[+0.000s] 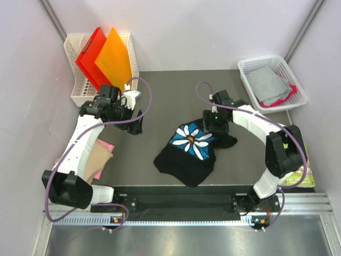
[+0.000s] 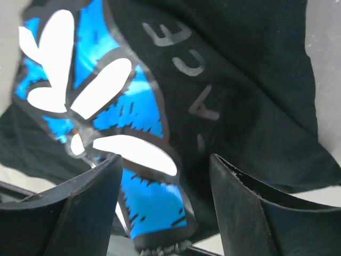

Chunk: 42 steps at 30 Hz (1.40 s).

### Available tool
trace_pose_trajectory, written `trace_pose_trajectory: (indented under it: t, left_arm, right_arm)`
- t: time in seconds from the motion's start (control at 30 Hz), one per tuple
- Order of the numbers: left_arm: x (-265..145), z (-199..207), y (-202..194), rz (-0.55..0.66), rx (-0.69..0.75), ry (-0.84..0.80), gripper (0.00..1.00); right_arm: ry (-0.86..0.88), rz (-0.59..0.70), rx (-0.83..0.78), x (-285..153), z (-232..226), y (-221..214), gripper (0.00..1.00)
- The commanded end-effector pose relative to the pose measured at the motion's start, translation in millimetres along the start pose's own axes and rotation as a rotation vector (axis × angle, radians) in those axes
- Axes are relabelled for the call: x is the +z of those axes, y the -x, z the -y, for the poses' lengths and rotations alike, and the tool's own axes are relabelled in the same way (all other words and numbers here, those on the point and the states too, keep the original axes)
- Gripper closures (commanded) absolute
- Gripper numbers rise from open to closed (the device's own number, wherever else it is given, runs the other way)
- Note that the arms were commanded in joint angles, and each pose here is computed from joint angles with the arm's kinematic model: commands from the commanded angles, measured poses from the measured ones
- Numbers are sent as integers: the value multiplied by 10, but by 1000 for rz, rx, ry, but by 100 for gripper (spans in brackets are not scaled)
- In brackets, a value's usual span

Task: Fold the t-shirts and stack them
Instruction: Flatten out the tshirt

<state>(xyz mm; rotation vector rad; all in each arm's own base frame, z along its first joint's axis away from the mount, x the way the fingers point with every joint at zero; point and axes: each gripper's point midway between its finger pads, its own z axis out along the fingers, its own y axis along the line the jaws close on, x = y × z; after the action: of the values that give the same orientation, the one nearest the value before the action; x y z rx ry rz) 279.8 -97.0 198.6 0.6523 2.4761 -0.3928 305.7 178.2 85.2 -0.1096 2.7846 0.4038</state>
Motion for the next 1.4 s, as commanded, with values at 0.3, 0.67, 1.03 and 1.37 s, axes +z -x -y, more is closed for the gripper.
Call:
trace_pose_trajectory:
  t: [0.3, 0.67, 1.03, 1.37]
  left_arm:
    - [-125, 36, 91, 38, 43, -2, 1]
    - [-71, 236, 132, 28, 64, -72, 2]
    - [345, 696, 46, -47, 188, -109, 1]
    - [549, 482, 232, 13, 109, 35, 1]
  right_arm:
    - [32, -72, 12, 323, 44, -200, 90]
    - [135, 485, -189, -1518, -901, 1345, 100]
    - [177, 423, -175, -1662, -869, 760, 100]
    - [225, 194, -197, -1349, -799, -282, 100]
